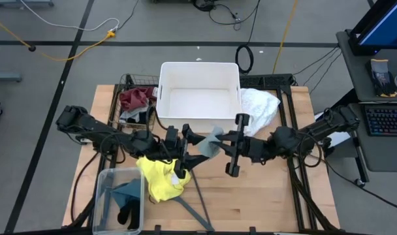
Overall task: Pick & Place Cloths
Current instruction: Put the gray sock into the transparent bin
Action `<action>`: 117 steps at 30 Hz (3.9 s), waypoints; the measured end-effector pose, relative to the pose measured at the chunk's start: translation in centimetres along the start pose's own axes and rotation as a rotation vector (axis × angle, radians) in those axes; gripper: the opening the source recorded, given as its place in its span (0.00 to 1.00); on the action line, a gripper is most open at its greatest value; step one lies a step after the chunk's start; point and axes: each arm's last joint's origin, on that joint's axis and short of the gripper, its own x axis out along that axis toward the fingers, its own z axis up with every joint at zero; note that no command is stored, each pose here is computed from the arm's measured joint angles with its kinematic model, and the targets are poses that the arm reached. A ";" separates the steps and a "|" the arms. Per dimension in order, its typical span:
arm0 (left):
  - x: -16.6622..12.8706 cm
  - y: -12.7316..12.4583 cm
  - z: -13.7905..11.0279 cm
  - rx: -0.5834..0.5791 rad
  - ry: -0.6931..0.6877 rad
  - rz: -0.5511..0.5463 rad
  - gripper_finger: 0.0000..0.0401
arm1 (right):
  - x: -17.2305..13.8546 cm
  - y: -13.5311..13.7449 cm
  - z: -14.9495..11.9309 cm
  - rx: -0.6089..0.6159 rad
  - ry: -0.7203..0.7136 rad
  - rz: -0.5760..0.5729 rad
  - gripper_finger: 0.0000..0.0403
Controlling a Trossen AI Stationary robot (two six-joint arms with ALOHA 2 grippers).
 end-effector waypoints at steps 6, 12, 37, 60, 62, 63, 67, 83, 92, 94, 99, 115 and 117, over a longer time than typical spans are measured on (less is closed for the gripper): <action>0.0 0.0 0.0 -0.008 -0.001 -0.002 0.78 | -0.4 0.4 0.6 -0.130 0.022 -0.076 0.01; -0.1 -0.2 -0.1 -0.010 0.002 -0.007 0.78 | -0.5 0.5 0.9 -0.214 0.018 -0.096 0.01; 0.0 0.2 0.0 0.019 -0.012 0.057 0.78 | -0.5 1.0 0.9 -0.132 0.005 -0.110 0.01; 0.2 1.1 -0.3 0.038 0.024 0.110 0.07 | 0.0 3.9 -0.9 -0.143 0.015 -0.038 0.03; 0.2 1.1 -0.3 0.038 0.024 0.110 0.04 | 0.0 3.9 -0.9 -0.149 0.018 -0.036 0.05; 0.2 1.1 -0.3 0.035 0.024 0.109 0.04 | 0.0 3.9 -0.9 -0.153 0.023 -0.033 0.06; -0.1 0.5 -0.3 0.015 0.043 0.096 0.02 | -0.3 3.9 -0.8 -0.183 0.065 0.007 0.11; -5.8 -4.1 2.6 -0.576 0.279 0.145 0.01 | -2.5 3.8 -0.5 -0.322 0.327 0.027 0.28; -10.1 -5.6 3.2 -0.979 0.515 0.270 0.00 | -3.0 3.6 -1.4 -0.414 0.491 -0.091 0.28; -11.0 -6.0 3.4 -1.048 0.572 0.284 0.00 | -3.1 3.6 -1.6 -0.429 0.511 -0.081 0.28; -13.5 -6.4 3.4 -1.190 0.740 0.389 0.00 | -3.2 3.7 -1.9 -0.423 0.531 -0.069 0.27; -20.3 -7.5 1.2 -1.337 1.404 0.975 0.00 | -4.2 4.5 -4.0 -0.441 0.564 -0.047 0.26; -20.6 -7.5 1.2 -1.347 1.398 1.028 0.00 | -4.2 4.5 -4.0 -0.442 0.565 -0.047 0.26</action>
